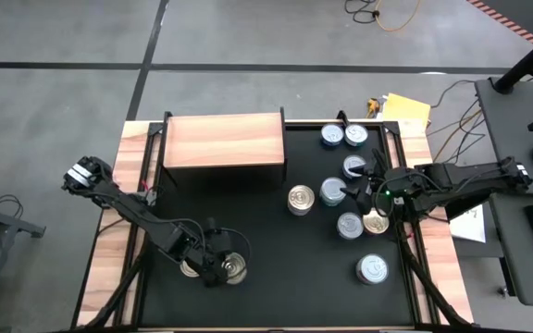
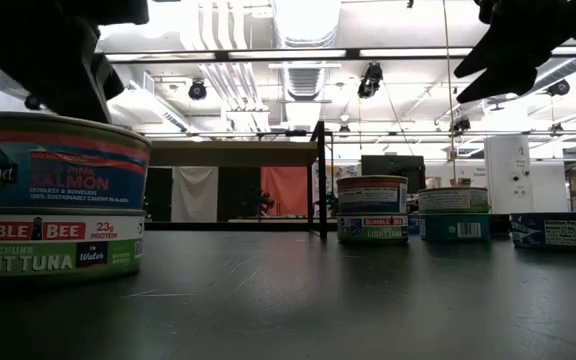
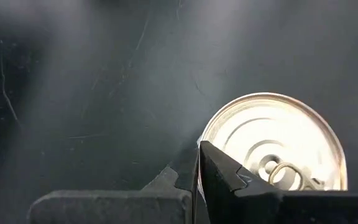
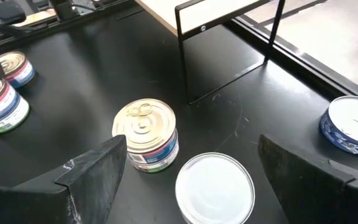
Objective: Stack canned seafood by type on shelf
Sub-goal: Put the blue/pink tuna can on the shelf
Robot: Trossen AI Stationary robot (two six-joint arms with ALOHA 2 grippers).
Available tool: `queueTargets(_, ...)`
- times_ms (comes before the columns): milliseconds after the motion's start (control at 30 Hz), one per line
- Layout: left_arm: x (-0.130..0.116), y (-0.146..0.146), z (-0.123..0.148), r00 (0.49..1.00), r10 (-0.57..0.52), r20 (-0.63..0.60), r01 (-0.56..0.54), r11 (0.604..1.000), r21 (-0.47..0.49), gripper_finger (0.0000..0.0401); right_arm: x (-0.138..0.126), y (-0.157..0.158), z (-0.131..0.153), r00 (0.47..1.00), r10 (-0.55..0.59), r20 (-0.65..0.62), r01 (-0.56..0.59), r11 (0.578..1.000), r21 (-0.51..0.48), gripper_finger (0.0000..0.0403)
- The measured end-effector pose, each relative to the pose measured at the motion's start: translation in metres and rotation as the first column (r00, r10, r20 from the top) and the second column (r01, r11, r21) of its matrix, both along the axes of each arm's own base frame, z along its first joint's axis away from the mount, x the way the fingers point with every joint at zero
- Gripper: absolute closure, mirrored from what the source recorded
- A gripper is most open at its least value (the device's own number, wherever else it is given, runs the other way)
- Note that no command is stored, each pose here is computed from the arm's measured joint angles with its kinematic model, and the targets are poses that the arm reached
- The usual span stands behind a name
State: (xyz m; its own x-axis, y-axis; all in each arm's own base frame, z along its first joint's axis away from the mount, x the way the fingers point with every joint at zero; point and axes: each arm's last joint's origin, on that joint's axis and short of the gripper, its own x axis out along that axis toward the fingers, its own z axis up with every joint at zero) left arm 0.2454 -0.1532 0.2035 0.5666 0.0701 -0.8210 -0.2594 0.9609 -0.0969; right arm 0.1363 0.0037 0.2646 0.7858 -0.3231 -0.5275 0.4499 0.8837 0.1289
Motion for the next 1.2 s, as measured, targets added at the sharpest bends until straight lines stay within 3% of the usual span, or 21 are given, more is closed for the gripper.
queueTargets(200,0.006,-0.005,0.017,0.998,-0.055,0.034,0.053,0.998,0.044,0.0401,0.0,0.004,0.0,1.0,-0.011,0.014,0.011,1.0,-0.014,0.0049)
queueTargets(400,0.006,-0.014,0.031,0.99,-0.129,0.064,0.122,0.987,0.106,0.0401,0.003,0.016,0.007,0.994,0.068,0.09,-0.067,0.998,-0.006,0.0049)
queueTargets(700,-0.018,-0.045,0.033,0.969,-0.239,0.064,0.233,0.968,0.093,0.0401,0.012,0.038,0.008,0.979,0.146,0.142,-0.143,0.989,-0.036,0.0049)
queueTargets(833,-0.028,-0.055,0.035,0.971,-0.229,0.067,0.224,0.972,0.065,0.0401,0.023,0.05,0.006,0.97,0.185,0.16,-0.182,0.983,-0.033,0.0049)
queueTargets(1200,-0.035,-0.055,0.029,0.977,-0.207,0.044,0.201,0.973,0.109,0.0401,0.06,0.088,0.012,0.962,0.253,0.105,-0.243,0.965,-0.095,0.0049)
